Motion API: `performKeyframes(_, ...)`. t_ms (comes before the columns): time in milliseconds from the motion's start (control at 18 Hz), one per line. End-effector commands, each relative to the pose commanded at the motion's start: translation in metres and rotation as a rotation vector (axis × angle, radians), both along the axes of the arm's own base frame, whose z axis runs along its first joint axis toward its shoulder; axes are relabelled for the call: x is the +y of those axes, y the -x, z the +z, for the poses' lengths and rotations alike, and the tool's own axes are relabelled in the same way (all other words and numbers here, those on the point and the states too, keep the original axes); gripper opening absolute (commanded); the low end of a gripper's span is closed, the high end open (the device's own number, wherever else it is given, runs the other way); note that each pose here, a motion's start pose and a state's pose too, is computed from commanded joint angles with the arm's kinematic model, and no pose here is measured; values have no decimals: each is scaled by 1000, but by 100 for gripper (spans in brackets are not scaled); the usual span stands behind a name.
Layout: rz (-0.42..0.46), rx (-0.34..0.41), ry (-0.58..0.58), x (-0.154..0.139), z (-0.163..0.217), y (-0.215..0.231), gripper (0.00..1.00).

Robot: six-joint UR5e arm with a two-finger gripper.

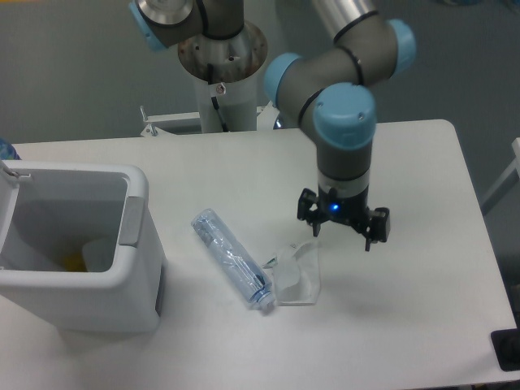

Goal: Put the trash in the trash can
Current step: 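Move the gripper toward the crumpled white tissue beside the bottle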

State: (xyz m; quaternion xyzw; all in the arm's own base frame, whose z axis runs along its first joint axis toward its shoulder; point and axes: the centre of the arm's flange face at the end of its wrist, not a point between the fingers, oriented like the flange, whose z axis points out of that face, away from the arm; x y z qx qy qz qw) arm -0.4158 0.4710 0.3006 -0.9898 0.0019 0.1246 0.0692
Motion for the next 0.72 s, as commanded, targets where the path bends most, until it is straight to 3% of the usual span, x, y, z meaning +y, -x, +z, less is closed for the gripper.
performKeyframes(444,-35,-39,37,20,-50,-12,100)
performKeyframes(722,-65,-21,162,34,-88,-28,100)
